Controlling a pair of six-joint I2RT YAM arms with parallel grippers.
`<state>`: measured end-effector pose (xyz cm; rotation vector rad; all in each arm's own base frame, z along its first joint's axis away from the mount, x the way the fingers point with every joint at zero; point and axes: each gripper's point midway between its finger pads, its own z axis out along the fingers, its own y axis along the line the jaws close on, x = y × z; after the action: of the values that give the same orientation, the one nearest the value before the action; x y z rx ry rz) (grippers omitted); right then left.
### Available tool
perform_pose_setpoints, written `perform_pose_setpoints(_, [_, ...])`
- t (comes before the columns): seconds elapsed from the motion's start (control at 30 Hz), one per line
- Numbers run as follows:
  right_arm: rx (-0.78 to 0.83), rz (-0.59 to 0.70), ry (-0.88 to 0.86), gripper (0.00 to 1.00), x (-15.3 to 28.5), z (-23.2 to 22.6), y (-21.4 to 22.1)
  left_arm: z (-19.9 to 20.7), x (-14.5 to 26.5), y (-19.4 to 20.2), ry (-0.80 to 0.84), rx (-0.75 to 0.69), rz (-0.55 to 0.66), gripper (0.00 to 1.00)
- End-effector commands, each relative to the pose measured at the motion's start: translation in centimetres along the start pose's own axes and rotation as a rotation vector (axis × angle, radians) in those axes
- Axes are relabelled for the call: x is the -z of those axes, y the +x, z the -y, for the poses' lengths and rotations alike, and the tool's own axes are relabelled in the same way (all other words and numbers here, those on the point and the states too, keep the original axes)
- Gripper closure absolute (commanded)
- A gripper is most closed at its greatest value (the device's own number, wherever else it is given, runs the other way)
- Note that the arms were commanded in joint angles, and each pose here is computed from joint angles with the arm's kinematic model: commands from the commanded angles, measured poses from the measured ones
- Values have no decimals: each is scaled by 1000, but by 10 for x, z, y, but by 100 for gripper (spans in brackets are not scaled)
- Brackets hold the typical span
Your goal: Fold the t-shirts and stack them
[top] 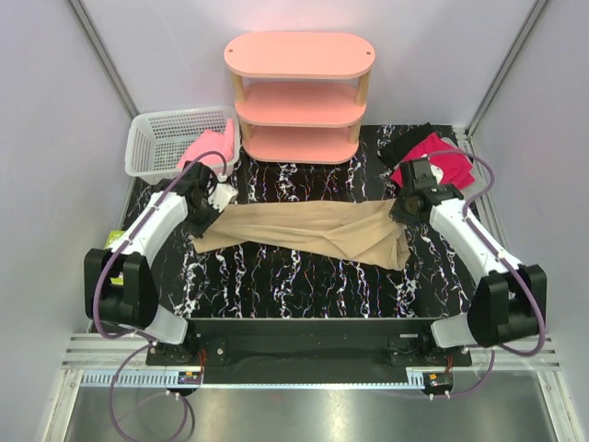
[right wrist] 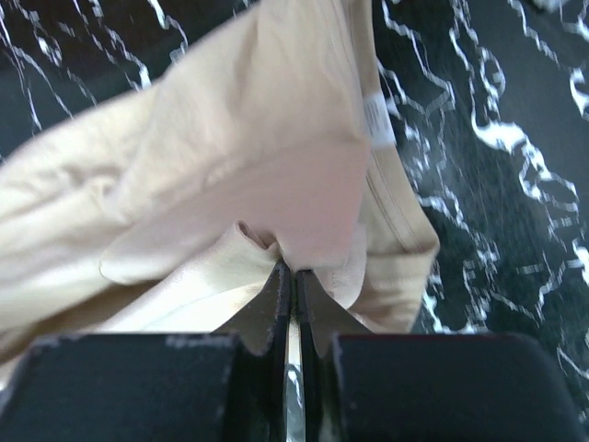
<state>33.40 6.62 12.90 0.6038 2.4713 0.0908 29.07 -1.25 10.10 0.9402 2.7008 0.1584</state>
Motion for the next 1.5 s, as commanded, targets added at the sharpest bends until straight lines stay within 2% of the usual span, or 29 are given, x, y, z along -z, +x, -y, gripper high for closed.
perform_pose_setpoints(0.0, [-30, -2, -49, 93, 33, 9, 13, 3, 11, 14, -3, -59, 5, 98])
perform_pose_setpoints(0.37, [-93, -263, -163, 97, 87, 37, 113, 22, 31, 44, 49, -188, -12, 91])
perform_pose_setpoints(0.53, [-135, -355, -186, 99, 110, 52, 150, 29, 33, 66, 59, -216, -64, 88])
perform_pose_setpoints(0.7, [-136, -341, -166, 98, 124, 64, 155, 34, 29, 81, 62, -236, -91, 87])
perform_pose_setpoints(1.0, [-131, -303, -171, 98, 126, 55, 136, 33, 26, 60, 97, -198, -61, 87])
perform_pose_setpoints(1.1, [-148, -327, -191, 96, 132, 54, 142, 29, 27, 60, 79, -205, -63, 87])
perform_pose_setpoints(1.27, [-191, -461, -261, 96, 136, 49, 176, 30, 18, 84, 45, -228, -117, 87])
perform_pose_setpoints(1.4, [-179, -437, -251, 96, 134, 43, 163, 34, 21, 102, 35, -218, -127, 88])
perform_pose_setpoints(1.47, [-200, -483, -290, 97, 138, 33, 164, 35, 24, 107, 28, -220, -131, 88])
